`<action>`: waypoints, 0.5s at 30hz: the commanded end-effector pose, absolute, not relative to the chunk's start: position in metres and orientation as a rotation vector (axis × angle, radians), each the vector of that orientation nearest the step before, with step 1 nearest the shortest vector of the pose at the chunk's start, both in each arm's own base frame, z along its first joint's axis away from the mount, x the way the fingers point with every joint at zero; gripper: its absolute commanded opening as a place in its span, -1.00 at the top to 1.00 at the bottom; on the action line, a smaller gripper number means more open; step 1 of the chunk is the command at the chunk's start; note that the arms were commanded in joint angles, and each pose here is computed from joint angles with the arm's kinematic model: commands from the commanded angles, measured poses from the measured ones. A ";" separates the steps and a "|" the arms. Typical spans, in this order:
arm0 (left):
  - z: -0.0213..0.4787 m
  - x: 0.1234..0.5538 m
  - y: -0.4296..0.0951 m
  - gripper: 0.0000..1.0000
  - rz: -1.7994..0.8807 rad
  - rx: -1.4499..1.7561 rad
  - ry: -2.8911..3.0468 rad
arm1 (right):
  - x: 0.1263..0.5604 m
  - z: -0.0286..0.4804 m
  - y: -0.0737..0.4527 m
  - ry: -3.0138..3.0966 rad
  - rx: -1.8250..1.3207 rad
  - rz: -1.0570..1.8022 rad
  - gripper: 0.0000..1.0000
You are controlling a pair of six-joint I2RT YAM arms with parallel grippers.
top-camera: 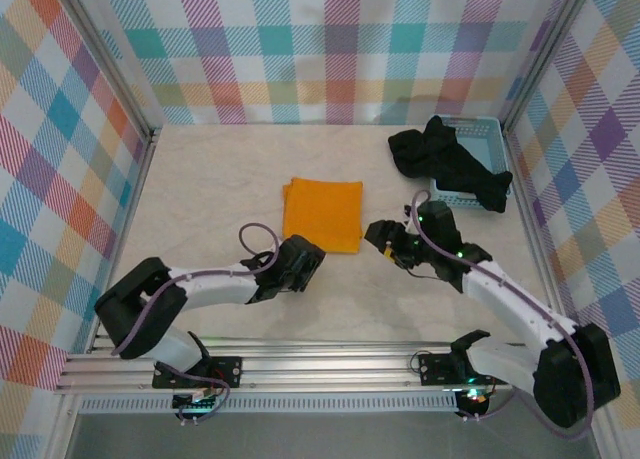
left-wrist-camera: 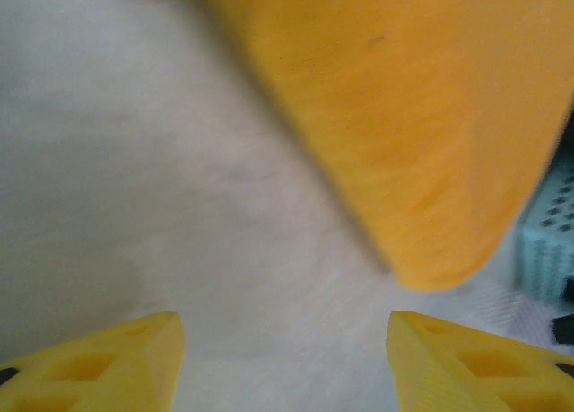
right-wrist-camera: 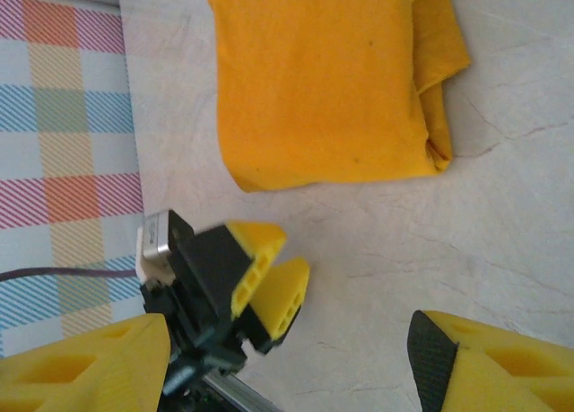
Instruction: Fold and stack the t-shirts
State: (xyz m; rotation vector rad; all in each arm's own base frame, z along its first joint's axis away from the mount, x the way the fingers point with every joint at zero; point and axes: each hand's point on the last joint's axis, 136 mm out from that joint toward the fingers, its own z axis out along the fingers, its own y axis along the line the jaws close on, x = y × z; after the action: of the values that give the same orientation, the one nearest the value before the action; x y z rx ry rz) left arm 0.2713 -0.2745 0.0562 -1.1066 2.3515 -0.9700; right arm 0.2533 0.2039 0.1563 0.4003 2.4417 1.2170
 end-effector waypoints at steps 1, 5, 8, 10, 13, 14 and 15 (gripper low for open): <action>0.085 0.311 -0.296 -0.24 -1.139 -1.171 2.133 | 0.260 0.189 0.205 2.312 0.384 1.283 -0.42; 0.067 0.325 -0.291 -0.24 -1.132 -1.274 2.059 | 0.252 0.190 0.202 2.317 0.389 1.281 -0.41; 0.053 0.342 -0.292 -0.20 -1.124 -1.327 2.071 | 0.249 0.188 0.201 2.319 0.396 1.288 -0.40; 0.043 0.351 -0.289 -0.09 -1.102 -1.372 2.068 | 0.247 0.189 0.200 2.319 0.394 1.290 -0.39; 0.037 0.367 -0.278 0.48 -1.097 -1.425 2.011 | 0.245 0.192 0.198 2.322 0.389 1.272 -0.38; 0.038 0.374 -0.271 0.76 -1.095 -1.437 1.984 | 0.245 0.192 0.196 2.322 0.393 1.263 -0.38; 0.039 0.379 -0.262 1.00 -1.085 -1.449 1.961 | 0.244 0.193 0.196 2.320 0.392 1.260 -0.38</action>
State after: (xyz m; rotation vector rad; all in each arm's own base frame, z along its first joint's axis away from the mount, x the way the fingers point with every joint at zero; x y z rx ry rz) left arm 0.3592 -0.2802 0.0348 -1.3985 2.0575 -1.0838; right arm 0.2468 0.1989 0.1880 0.3860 2.3311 1.2697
